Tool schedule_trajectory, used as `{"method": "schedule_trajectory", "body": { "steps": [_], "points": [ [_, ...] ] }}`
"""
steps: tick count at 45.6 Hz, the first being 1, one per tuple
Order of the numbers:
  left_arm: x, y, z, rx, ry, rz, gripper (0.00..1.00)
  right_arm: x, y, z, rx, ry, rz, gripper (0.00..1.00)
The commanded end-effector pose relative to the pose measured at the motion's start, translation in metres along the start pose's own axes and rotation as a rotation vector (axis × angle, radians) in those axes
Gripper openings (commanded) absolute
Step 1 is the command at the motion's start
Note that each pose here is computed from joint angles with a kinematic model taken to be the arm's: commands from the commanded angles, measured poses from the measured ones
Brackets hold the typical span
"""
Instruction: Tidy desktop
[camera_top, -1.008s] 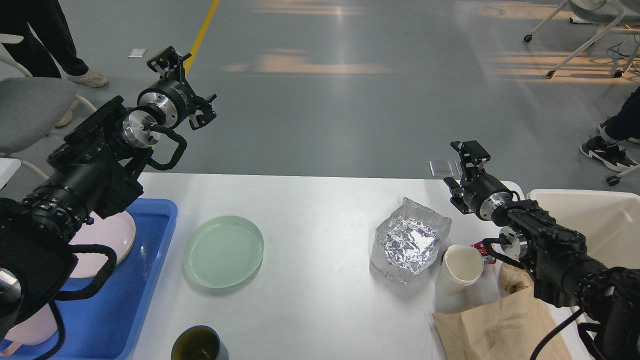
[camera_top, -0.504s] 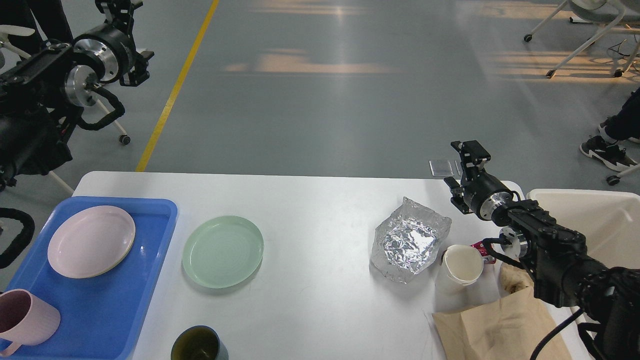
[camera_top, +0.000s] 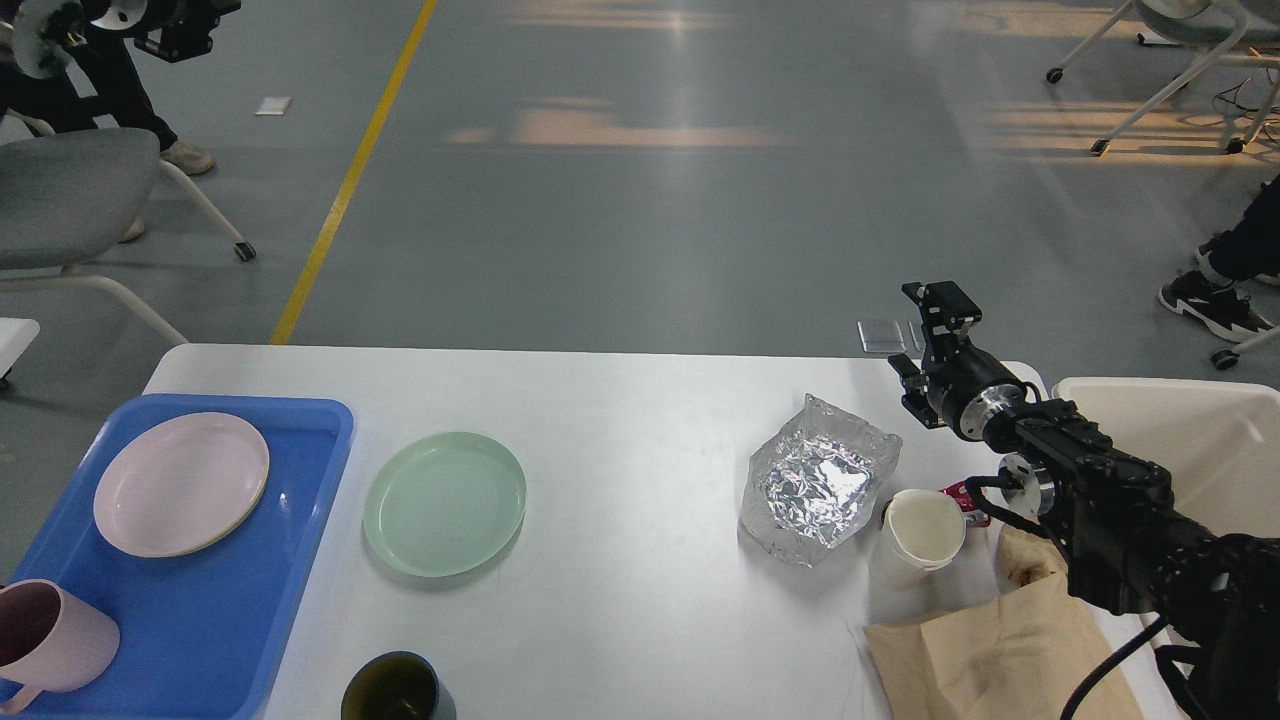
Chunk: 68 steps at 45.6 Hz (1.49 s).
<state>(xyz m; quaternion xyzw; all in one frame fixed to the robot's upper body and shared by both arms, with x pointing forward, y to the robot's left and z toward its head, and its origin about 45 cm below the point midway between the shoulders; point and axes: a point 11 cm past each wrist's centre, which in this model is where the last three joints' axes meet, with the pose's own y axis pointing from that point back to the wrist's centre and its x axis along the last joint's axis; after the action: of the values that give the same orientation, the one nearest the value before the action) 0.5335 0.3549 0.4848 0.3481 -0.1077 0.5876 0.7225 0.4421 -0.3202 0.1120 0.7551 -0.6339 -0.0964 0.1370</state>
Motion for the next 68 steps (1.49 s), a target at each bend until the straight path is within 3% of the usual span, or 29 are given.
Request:
{"method": "schedule_trajectory", "body": {
  "steps": [1,8,19,30,48,68],
  "points": [
    [-0.01,0.022,0.016,0.091,-0.247,-0.185,0.96,0.0,0.0,0.0,0.0,0.0,0.0,1.0],
    [-0.023,0.053,0.021,0.114,-0.333,-0.463,0.96,0.0,0.0,0.0,0.001,0.0,0.0,1.0],
    [-0.006,0.083,0.066,0.082,-0.423,-0.407,0.96,0.0,0.0,0.0,0.0,0.0,0.0,1.0],
    [-0.027,0.108,0.059,0.265,-0.599,-0.472,0.96,0.0,0.0,-0.001,0.001,0.0,0.0,1.0],
    [-0.102,0.104,0.028,0.522,-0.82,-0.657,0.96,0.0,0.0,0.0,0.0,0.0,0.0,1.0],
    [-0.128,0.091,0.012,0.576,-0.868,-0.722,0.96,0.0,0.0,0.0,0.0,0.0,0.0,1.0]
  ]
}}
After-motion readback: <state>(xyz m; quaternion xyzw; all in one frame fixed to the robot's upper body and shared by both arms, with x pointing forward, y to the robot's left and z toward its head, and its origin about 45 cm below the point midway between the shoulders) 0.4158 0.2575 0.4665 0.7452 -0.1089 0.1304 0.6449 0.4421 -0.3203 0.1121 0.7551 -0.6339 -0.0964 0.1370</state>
